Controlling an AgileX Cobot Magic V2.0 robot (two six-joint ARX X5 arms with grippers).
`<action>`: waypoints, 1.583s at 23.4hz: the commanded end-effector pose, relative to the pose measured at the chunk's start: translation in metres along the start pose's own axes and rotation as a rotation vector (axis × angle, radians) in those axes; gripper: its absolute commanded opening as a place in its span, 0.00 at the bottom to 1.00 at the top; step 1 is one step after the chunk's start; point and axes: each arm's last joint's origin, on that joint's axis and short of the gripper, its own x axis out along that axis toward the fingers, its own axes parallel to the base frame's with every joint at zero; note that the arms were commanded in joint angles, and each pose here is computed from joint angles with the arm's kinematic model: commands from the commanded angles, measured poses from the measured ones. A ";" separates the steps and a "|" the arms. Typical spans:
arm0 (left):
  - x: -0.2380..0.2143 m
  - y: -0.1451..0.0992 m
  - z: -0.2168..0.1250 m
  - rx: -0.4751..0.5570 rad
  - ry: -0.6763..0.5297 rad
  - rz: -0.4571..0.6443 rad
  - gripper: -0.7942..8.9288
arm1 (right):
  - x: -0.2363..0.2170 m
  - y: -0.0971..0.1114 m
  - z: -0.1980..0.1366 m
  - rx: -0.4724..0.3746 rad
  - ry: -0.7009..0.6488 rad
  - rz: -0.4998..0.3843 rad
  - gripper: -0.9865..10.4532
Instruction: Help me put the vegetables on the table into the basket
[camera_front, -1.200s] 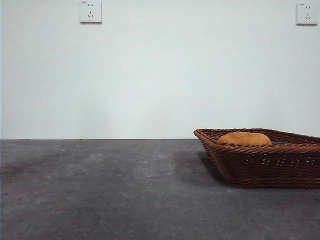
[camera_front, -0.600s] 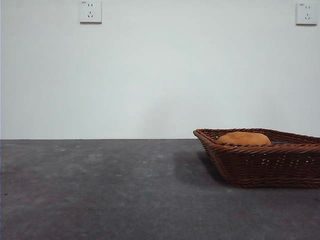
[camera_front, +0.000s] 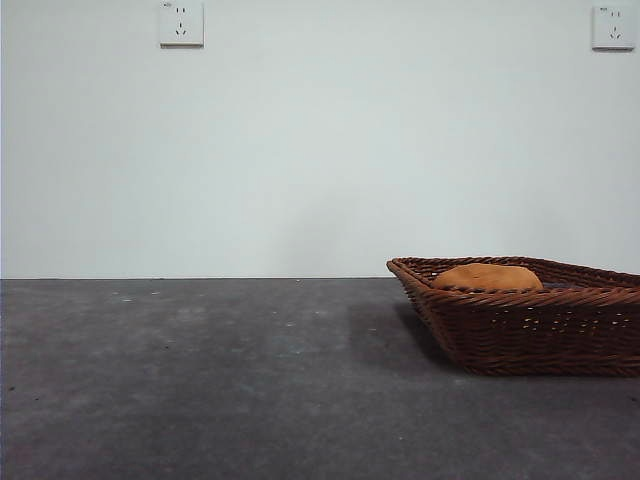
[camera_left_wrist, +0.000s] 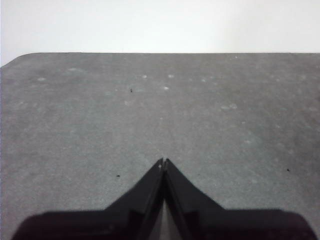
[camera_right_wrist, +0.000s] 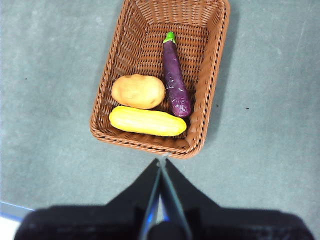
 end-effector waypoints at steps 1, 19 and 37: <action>0.001 0.001 -0.003 -0.033 0.006 0.000 0.08 | 0.001 0.000 -0.002 0.010 0.024 -0.002 0.09; 0.005 0.001 -0.008 -0.038 0.073 0.002 0.08 | -0.010 0.001 -0.002 -0.065 -0.084 -0.051 0.09; 0.005 0.001 -0.008 -0.038 0.074 0.002 0.08 | 0.097 -0.020 -0.140 -0.140 -0.696 -0.171 0.09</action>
